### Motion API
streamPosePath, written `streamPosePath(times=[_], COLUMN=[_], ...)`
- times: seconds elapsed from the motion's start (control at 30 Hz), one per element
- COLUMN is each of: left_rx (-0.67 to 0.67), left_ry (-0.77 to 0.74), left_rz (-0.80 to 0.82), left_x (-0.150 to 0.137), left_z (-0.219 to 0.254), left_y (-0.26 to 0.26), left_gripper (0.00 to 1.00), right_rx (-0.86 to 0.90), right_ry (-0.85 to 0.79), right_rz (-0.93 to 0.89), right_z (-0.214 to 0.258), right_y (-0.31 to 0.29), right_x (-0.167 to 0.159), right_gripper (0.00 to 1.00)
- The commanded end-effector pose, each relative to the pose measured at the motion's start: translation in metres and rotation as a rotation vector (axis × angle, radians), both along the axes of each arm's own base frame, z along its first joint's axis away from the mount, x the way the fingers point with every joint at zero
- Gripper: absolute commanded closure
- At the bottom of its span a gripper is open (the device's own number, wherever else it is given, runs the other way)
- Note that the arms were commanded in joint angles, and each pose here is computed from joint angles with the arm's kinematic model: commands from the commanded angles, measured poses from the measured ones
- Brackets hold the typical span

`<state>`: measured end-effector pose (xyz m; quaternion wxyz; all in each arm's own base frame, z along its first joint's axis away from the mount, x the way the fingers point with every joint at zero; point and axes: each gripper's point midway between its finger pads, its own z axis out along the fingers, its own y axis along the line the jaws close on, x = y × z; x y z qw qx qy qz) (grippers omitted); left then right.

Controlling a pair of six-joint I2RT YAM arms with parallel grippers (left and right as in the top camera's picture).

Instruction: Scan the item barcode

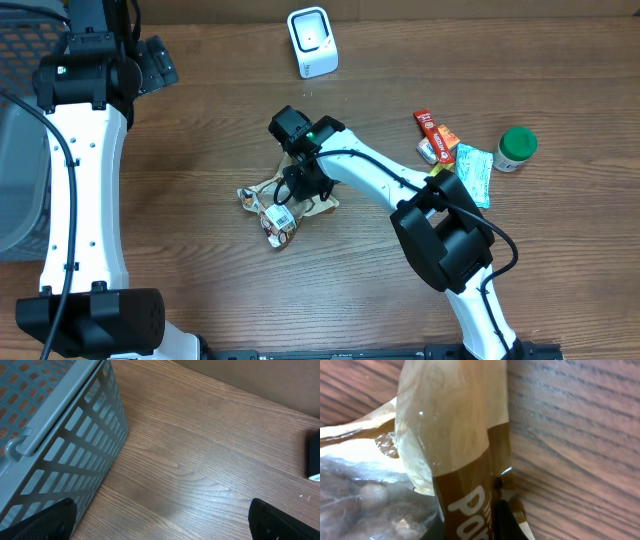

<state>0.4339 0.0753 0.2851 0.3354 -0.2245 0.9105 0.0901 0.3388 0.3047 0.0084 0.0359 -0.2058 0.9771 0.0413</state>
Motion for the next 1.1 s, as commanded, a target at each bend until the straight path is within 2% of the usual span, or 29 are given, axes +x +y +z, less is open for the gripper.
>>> streamPosePath(times=[0.0,0.23,0.33,0.4,0.43,0.47,0.5,0.53,0.57,0.6,0.63,0.73,0.77,0.8,0.87,1.07], left_rx=[0.003,0.003,0.003,0.003,0.003,0.003,0.003,0.003,0.003,0.003,0.003,0.003,0.003,0.003,0.003,0.003], left_ry=[-0.005,-0.005,-0.004,-0.004,-0.004,-0.004,-0.005,-0.005,-0.005,-0.005,-0.005,-0.005,-0.005,-0.005,-0.004,-0.005], left_rz=[0.014,0.014,0.014,0.014,0.014,0.014,0.014,0.014,0.014,0.014,0.014,0.014,0.014,0.014,0.014,0.014], left_x=[0.003,0.003,0.003,0.003,0.003,0.003,0.003,0.003,0.003,0.003,0.003,0.003,0.003,0.003,0.003,0.003], left_z=[0.0,0.0,0.0,0.0,0.0,0.0,0.0,0.0,0.0,0.0,0.0,0.0,0.0,0.0,0.0,0.0], left_y=[0.0,0.0,0.0,0.0,0.0,0.0,0.0,0.0,0.0,0.0,0.0,0.0,0.0,0.0,0.0,0.0], left_gripper=[0.0,0.0,0.0,0.0,0.0,0.0,0.0,0.0,0.0,0.0,0.0,0.0,0.0,0.0,0.0,0.0], right_rx=[-0.02,0.105,0.123,0.123,0.123,0.127,0.13,0.139,0.145,0.148,0.149,0.149,0.149,0.149,0.145,0.167], right_ry=[-0.001,-0.148,-0.149,-0.135,-0.13,-0.127,-0.128,-0.127,-0.129,-0.133,-0.134,-0.134,-0.134,-0.133,-0.142,-0.229], right_rz=[-0.021,-0.033,-0.094,-0.126,-0.148,-0.177,-0.183,-0.181,-0.18,-0.18,-0.18,-0.18,-0.18,-0.18,-0.182,-0.202], right_z=[0.009,0.086,0.091,0.09,0.089,0.089,0.09,0.09,0.091,0.091,0.091,0.091,0.091,0.091,0.091,0.094], right_y=[-0.009,0.004,0.004,0.002,0.001,0.0,0.001,0.002,0.004,0.004,0.005,0.004,0.004,0.004,0.004,0.01], right_x=[0.007,0.031,0.033,0.031,0.031,0.032,0.033,0.033,0.034,0.035,0.035,0.035,0.035,0.035,0.037,0.057], right_gripper=[0.96,0.95,0.73,0.74,0.67,0.04,0.0,0.03,0.42,0.76,0.96,0.96,0.65,0.4,0.35,0.35])
